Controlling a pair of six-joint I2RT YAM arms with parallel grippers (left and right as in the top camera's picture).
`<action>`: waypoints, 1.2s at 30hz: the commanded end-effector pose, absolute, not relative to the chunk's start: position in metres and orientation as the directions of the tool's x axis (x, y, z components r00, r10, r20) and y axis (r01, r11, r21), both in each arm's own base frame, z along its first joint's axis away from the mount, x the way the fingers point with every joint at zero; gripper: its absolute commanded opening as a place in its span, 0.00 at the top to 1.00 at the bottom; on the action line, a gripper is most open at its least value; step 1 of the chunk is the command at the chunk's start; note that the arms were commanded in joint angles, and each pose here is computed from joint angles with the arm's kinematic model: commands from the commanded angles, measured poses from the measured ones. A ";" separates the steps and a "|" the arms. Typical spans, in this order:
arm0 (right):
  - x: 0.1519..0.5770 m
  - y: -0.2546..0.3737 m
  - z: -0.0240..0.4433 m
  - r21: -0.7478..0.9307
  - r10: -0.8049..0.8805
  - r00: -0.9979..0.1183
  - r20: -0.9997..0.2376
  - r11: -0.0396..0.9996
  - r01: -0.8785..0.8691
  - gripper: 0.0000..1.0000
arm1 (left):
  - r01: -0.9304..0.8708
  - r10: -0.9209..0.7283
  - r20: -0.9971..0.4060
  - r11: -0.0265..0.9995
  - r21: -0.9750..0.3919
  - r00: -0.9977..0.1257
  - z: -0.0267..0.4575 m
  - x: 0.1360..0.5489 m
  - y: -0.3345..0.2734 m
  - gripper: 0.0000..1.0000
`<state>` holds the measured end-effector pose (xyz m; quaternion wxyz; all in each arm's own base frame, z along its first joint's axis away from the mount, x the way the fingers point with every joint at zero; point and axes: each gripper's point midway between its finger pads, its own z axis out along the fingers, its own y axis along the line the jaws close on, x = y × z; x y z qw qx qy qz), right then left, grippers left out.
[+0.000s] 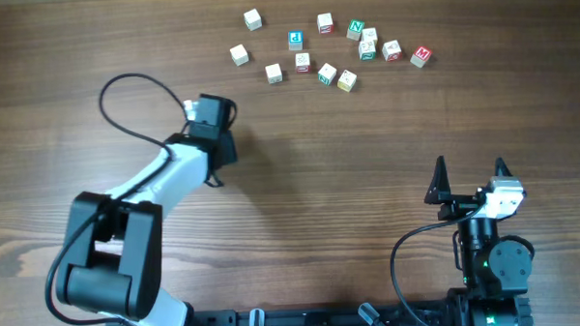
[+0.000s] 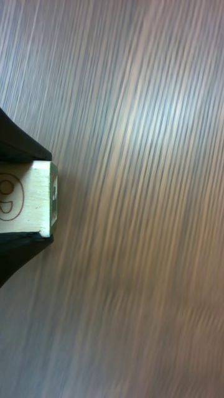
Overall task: Form a horizontal line
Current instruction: 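Carry the held block toward the left and set it down, then reach the left gripper back to the cluster and grasp another white block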
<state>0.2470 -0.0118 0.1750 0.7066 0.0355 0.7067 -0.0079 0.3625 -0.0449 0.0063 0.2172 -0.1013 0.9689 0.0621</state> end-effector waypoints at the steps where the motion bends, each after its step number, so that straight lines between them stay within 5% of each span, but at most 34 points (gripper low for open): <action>1: 0.247 -0.010 0.176 0.029 0.029 0.005 -1.000 0.998 0.051 0.00 | -0.333 -0.286 -0.338 0.939 0.090 -0.897 -0.023 0.341 -0.001 0.79; 4: 0.247 -0.010 0.176 0.029 0.028 0.005 -1.000 0.998 0.052 0.00 | -0.254 -0.251 -0.299 0.967 -0.031 -0.921 -0.025 0.346 -0.003 0.81; 7: 0.247 -0.010 0.176 0.029 0.029 0.005 -1.000 0.998 0.052 0.00 | -0.109 -0.105 -0.300 0.994 -0.004 -0.948 -0.025 0.346 0.011 0.80; 11: 0.247 -0.010 0.176 0.029 0.029 0.005 -1.000 0.998 0.052 0.00 | 0.071 0.087 -0.302 0.995 0.064 -0.949 -0.025 0.348 0.020 0.62; 15: 0.247 -0.010 0.176 0.029 0.029 0.005 -1.000 0.998 0.052 0.01 | 0.053 0.089 -0.343 0.992 0.111 -0.935 -0.020 0.359 0.029 0.63; 25: 0.247 -0.010 0.176 0.029 0.029 0.005 -1.000 0.998 0.052 0.00 | 0.035 0.077 -0.386 0.993 0.114 -0.919 -0.011 0.368 0.031 0.29; 31: 0.247 -0.010 0.176 0.029 0.028 0.005 -1.000 0.998 0.051 0.00 | -0.007 0.067 -0.618 0.993 0.117 -0.783 0.088 0.411 0.031 0.07; 36: 0.247 -0.010 0.176 0.029 0.028 0.005 -1.000 0.998 0.051 0.00 | 0.064 0.104 -0.769 0.995 0.082 -0.631 0.172 0.436 0.000 0.00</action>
